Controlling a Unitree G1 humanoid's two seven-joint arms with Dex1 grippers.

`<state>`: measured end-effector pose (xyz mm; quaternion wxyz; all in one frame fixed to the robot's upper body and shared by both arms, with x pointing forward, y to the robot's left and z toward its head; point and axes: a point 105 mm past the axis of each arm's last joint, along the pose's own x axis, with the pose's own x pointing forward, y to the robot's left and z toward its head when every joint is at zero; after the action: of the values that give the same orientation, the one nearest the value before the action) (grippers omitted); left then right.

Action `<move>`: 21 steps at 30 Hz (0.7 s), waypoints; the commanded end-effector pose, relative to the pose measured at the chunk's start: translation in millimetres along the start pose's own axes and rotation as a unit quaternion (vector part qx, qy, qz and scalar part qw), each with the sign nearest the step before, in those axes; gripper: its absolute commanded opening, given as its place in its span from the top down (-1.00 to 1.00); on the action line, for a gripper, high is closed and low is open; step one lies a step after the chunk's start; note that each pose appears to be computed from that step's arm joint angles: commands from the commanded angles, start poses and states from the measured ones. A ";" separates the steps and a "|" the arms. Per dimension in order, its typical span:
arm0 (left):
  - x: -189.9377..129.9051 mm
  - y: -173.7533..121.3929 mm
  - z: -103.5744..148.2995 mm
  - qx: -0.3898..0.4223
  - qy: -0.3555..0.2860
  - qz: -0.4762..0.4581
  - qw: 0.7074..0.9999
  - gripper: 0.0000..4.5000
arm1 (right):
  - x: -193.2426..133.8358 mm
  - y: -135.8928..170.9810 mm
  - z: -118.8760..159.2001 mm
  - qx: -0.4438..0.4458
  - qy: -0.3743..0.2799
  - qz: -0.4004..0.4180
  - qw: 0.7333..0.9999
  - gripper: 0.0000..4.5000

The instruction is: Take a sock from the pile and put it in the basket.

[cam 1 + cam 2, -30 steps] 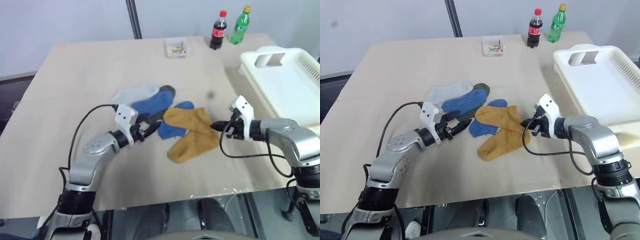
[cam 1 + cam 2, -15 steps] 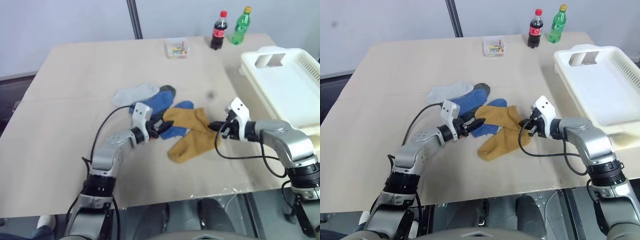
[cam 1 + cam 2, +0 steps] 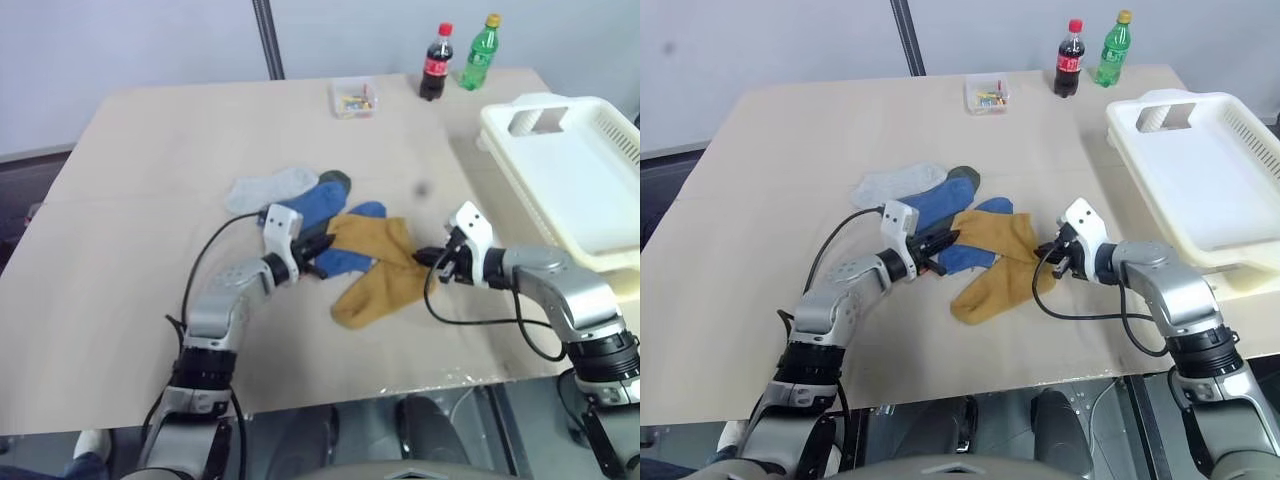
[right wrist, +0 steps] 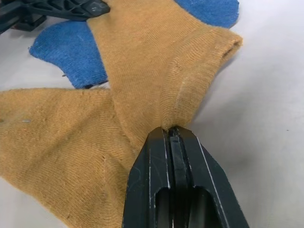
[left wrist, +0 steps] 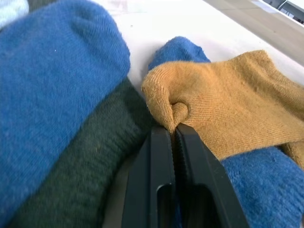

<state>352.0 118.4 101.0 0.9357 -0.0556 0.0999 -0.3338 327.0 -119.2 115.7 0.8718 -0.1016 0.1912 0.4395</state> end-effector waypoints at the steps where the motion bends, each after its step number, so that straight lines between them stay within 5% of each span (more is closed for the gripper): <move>1: -15.2 -11.8 28.1 0.000 -0.063 -0.028 0.998 0.98 | -6.2 1.6 16.3 -0.018 -0.031 0.000 0.999 1.00; 8: -43.1 -38.6 44.5 -0.066 -0.107 -0.067 0.990 0.98 | -23.2 11.1 43.2 -0.018 -0.072 0.013 0.997 1.00; 21: -88.8 -101.0 -11.4 -0.133 0.026 -0.110 0.985 0.98 | -48.2 21.4 35.7 -0.003 -0.025 0.004 1.000 1.00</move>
<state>230.5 107.7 111.7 0.8853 -0.1822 0.1663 -0.3941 295.6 -129.6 158.3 0.8727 -0.0803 0.1851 0.4447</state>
